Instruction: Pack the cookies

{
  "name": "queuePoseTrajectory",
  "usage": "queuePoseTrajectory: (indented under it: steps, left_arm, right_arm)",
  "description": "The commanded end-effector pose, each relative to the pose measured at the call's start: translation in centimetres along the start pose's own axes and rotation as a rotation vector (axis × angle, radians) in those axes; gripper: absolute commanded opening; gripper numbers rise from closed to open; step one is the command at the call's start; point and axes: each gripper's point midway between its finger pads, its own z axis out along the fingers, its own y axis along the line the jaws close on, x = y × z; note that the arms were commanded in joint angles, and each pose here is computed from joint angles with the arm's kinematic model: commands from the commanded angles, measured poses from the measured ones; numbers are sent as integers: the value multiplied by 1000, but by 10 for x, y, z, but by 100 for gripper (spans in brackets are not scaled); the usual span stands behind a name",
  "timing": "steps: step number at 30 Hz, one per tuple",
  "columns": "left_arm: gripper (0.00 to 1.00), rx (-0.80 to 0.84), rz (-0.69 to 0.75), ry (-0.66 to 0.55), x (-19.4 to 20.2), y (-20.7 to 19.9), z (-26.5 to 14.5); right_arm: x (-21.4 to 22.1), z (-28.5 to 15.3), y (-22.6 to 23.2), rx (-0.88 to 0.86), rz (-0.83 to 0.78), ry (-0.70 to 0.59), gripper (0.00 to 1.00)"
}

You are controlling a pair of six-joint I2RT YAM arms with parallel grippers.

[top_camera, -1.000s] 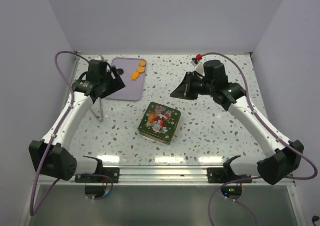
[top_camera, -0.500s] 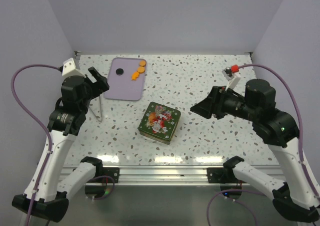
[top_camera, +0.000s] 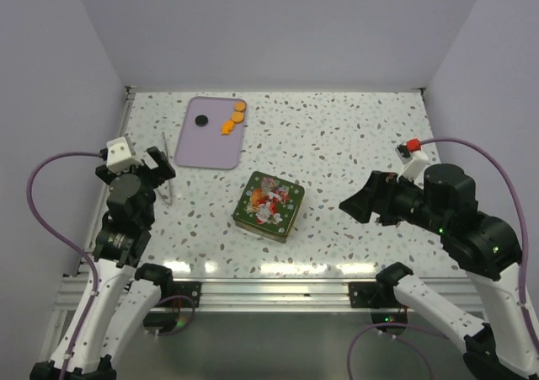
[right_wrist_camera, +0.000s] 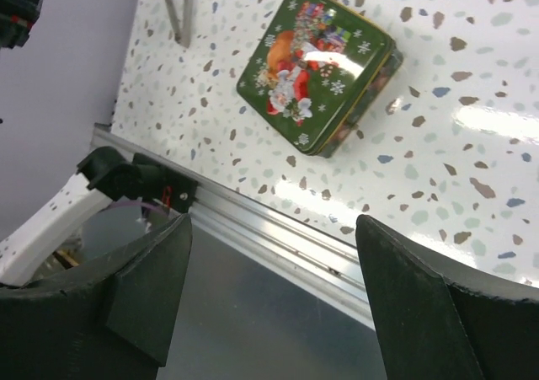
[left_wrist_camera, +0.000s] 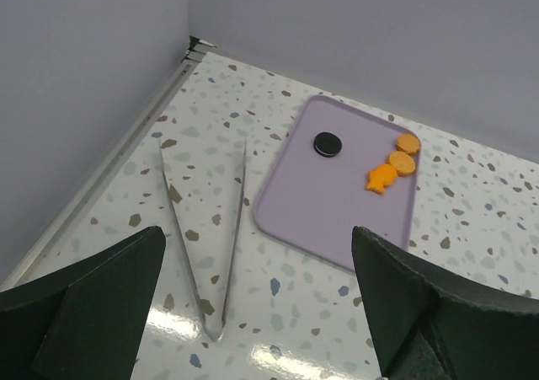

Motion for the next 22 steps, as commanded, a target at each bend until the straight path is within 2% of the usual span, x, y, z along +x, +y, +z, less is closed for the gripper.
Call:
queuePoseTrajectory:
  steps: [1,6,11,17,22]
  left_arm:
    - [99,-124,47,-72,5,26,7]
    - [100,-231,25,-26,57,49,15]
    - [100,-236,-9,-55,78,50,26]
    - [100,-282,26,-60,99,58,38]
    - [100,-288,44,-42,121,61,45]
  right_arm:
    - [1,-7,-21,105,8,-32,82]
    - [5,-16,-26,120,15,-56,83]
    - [9,-24,-25,107,39,-65,85]
    - [11,-35,-22,85,56,-94,85]
    - [10,-42,-29,138,76,-109,85]
